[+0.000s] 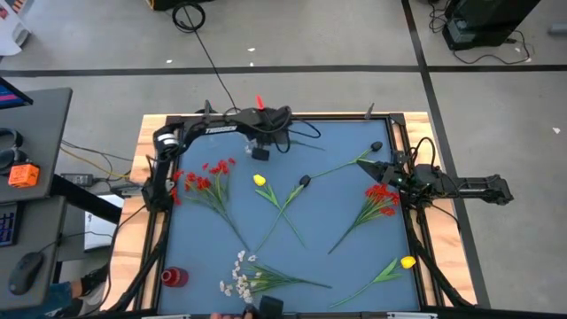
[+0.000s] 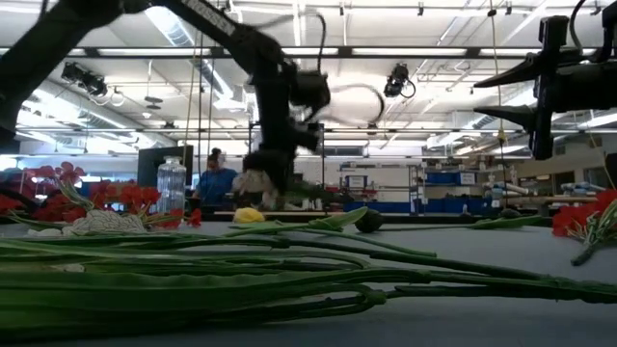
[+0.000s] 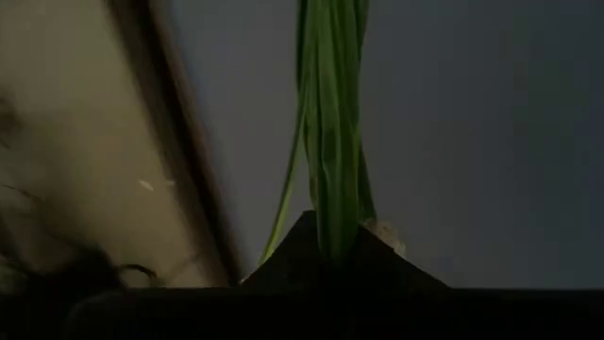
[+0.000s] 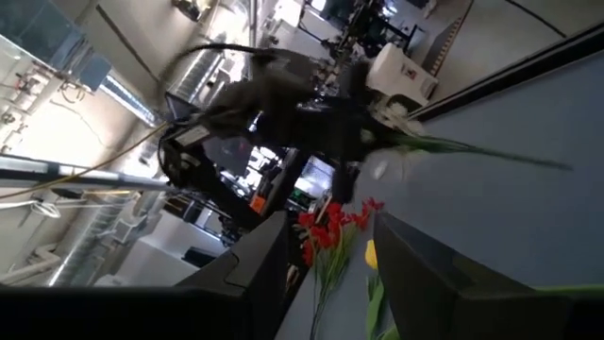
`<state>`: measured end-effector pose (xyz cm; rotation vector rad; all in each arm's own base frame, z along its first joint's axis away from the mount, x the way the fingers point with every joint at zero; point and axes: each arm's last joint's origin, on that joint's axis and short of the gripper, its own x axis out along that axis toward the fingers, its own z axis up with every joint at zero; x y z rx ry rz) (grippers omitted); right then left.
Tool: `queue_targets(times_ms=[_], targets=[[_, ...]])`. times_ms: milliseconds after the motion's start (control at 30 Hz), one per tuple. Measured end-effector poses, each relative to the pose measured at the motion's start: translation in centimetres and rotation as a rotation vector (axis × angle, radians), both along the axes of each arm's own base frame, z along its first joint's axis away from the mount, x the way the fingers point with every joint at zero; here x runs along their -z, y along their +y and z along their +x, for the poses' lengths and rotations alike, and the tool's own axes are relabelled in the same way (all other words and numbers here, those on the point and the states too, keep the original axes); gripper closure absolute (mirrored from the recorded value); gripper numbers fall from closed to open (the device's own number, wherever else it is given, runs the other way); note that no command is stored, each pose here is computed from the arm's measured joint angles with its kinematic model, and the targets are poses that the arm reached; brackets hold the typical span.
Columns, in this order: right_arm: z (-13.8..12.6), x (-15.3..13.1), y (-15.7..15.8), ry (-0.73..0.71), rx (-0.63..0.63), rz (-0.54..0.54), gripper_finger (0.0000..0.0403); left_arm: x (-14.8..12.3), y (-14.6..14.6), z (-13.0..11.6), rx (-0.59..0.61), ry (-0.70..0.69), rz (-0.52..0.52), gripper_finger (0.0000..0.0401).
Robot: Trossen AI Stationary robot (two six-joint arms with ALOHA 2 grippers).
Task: Sort flowers into vase by color
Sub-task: Put the top white flowers into the transparent vase
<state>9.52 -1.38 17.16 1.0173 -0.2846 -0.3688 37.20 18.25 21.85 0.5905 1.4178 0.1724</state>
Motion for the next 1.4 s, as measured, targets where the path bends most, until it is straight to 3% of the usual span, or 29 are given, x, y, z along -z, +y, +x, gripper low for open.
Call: queue_targets(times_ms=[300,533,800,1000,1233,1400], targets=[[0.1,-1.8,0.1,-0.039,-0.049,-0.034,0.0236,-9.3,-7.9,-1.1,0.517,-0.046,0.211,0.0383],[1.8,-4.4,0.5,-0.013,-0.177,-0.035,0.0212,-12.3,-13.2,-1.6,0.803,-0.064,0.336,0.0380],[7.5,-7.5,1.0,0.102,-0.412,-0.015,0.0169,-13.7,-17.6,-0.5,0.986,-0.126,0.511,0.0379],[12.1,-9.2,1.9,0.143,-0.589,-0.050,0.0164,-14.0,-18.8,-0.3,1.029,-0.120,0.579,0.0378],[15.1,-8.4,2.1,0.210,-0.635,-0.048,0.0165,-14.4,-19.0,-0.1,1.030,-0.143,0.623,0.0378],[16.0,-8.1,2.2,0.170,-0.663,-0.051,0.0183,-14.4,-19.1,-0.1,1.032,-0.135,0.632,0.0378]])
